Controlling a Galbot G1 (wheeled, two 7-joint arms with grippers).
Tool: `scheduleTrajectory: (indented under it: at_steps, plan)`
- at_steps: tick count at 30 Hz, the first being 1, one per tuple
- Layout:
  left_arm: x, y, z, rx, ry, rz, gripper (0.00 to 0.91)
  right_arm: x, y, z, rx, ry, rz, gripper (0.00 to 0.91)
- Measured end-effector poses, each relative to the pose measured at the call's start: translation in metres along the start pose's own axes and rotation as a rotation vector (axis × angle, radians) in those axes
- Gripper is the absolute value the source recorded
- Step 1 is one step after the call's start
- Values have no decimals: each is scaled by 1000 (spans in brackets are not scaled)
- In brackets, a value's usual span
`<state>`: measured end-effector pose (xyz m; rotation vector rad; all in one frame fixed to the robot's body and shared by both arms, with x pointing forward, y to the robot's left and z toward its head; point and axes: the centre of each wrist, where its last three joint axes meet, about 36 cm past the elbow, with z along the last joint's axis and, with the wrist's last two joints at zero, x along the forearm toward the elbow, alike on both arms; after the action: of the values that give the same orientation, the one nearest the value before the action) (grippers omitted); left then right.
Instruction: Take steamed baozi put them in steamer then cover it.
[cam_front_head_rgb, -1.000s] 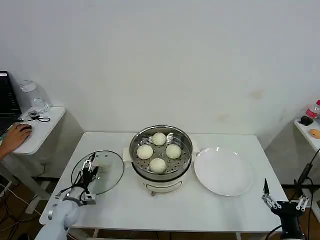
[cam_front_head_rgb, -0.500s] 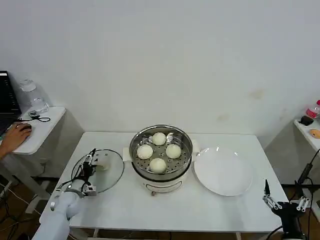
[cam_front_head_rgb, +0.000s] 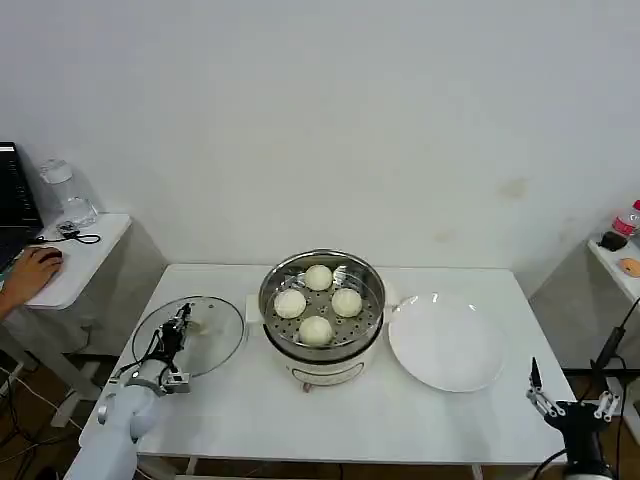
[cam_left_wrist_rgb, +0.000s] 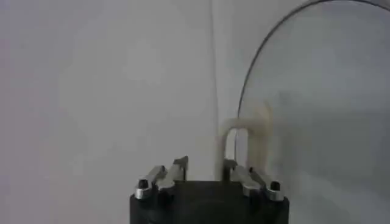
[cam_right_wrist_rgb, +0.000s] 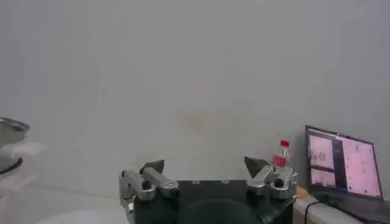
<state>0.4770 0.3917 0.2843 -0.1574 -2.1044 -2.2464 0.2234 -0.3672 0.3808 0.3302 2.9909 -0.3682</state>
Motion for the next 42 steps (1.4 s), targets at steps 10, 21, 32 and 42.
scheduleTrajectory:
  at_steps: [10,21,32,42]
  plan:
    - [27,27,5,14,22,-91,0,1,2,-5,3,4,-44,907]
    - [45,109,-4,38,65,-173,0,-4,5,-8,9,-6,-71,907]
    - [44,162,-60,119,69,-209,0,-3,15,-5,9,4,-81,907]
    - [19,183,-148,155,27,-201,0,-5,25,1,5,18,-89,907]
